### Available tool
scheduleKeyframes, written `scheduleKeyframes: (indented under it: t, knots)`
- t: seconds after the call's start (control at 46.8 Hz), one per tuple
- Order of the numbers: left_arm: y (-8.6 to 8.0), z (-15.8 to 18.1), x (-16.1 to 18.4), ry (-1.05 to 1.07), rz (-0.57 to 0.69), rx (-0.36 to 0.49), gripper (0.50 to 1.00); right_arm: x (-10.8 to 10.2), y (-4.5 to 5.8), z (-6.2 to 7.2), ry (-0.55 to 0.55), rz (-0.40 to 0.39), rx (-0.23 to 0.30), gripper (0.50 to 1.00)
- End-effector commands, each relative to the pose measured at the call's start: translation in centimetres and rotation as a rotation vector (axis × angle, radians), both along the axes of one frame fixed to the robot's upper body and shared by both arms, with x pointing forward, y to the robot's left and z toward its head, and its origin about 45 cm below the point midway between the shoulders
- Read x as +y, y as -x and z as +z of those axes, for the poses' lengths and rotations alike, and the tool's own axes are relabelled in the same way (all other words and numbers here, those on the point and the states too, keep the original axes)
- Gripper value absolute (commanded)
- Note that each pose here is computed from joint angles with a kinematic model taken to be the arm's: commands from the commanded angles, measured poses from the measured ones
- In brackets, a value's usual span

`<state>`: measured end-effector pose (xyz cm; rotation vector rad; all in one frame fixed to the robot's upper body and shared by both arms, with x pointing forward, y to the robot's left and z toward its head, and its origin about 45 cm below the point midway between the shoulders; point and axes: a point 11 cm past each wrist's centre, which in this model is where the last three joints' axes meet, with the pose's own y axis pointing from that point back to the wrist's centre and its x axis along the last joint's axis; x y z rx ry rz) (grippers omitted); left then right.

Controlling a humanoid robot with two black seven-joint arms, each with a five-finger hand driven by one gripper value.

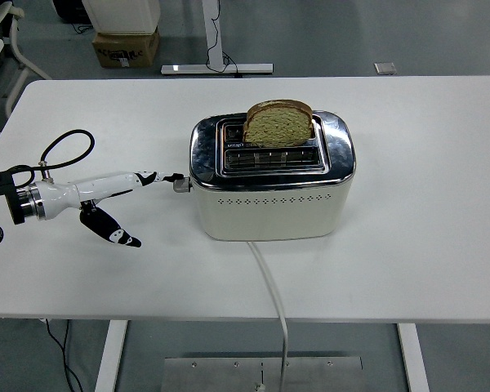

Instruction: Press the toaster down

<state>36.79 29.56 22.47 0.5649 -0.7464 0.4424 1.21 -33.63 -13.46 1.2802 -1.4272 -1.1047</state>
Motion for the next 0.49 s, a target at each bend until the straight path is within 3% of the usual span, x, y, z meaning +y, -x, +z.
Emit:
scheduleKeyframes:
  t: [0.0, 0.47]
  knots:
    - [0.0, -0.1, 0.0, -0.002, 0.0, 0.001, 1.0, 0.0, 0.0, 0.0, 0.0, 0.002, 0.0, 1.0]
    - [0.8, -1.3, 0.2, -0.005, 0.003, 0.031, 1.0, 0.0, 0.0, 0.0, 0.0, 0.0, 0.0, 1.0]
